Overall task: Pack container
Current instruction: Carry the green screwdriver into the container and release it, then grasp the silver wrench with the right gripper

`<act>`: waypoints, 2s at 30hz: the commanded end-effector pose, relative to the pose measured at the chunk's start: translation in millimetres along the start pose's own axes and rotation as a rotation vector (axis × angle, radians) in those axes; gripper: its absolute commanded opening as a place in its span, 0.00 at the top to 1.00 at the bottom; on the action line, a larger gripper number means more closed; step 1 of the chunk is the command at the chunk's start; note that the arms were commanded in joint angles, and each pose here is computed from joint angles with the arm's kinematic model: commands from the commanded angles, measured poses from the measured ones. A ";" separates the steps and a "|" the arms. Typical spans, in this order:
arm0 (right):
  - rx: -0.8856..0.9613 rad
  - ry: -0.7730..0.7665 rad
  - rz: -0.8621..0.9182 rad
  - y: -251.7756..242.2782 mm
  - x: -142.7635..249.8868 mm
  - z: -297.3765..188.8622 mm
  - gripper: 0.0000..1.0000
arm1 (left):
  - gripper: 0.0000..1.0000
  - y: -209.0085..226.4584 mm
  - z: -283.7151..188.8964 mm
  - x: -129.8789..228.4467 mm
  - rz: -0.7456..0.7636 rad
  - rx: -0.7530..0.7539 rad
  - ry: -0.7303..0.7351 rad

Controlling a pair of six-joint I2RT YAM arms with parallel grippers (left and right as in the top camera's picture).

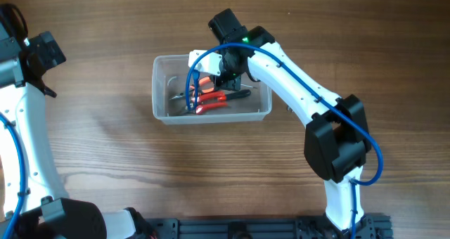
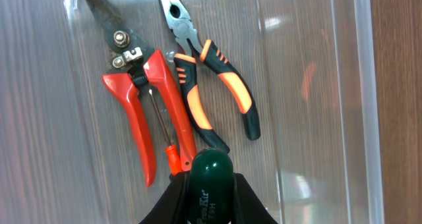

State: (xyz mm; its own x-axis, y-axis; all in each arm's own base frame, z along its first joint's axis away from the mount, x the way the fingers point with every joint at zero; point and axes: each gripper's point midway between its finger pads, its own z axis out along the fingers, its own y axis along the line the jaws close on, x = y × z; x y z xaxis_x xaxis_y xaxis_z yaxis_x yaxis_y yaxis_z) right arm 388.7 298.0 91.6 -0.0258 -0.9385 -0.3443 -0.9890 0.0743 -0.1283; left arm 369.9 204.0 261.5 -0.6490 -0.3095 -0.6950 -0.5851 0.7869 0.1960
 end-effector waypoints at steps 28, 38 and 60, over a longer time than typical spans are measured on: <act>0.564 -0.260 1.522 -121.7 164.1 -231.2 0.28 | 0.00 2.8 1.4 -2.3 -0.003 -0.011 -0.003; 0.175 0.104 1.835 -95.1 246.3 -21.6 0.32 | 0.00 2.7 1.4 -2.2 -0.003 -0.011 -0.003; 0.123 0.410 1.790 -44.3 266.0 26.8 0.55 | 0.00 2.8 1.4 -2.3 -0.003 -0.011 -0.003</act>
State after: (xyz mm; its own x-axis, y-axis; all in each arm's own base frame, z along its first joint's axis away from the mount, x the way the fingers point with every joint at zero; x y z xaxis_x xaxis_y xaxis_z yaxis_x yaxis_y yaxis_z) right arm 441.1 61.2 -1.4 -0.9679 0.2473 0.0443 0.2505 0.9635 0.0939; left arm 369.9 204.0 261.5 -0.6490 -0.3095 -0.6950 -0.5851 0.7869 0.1960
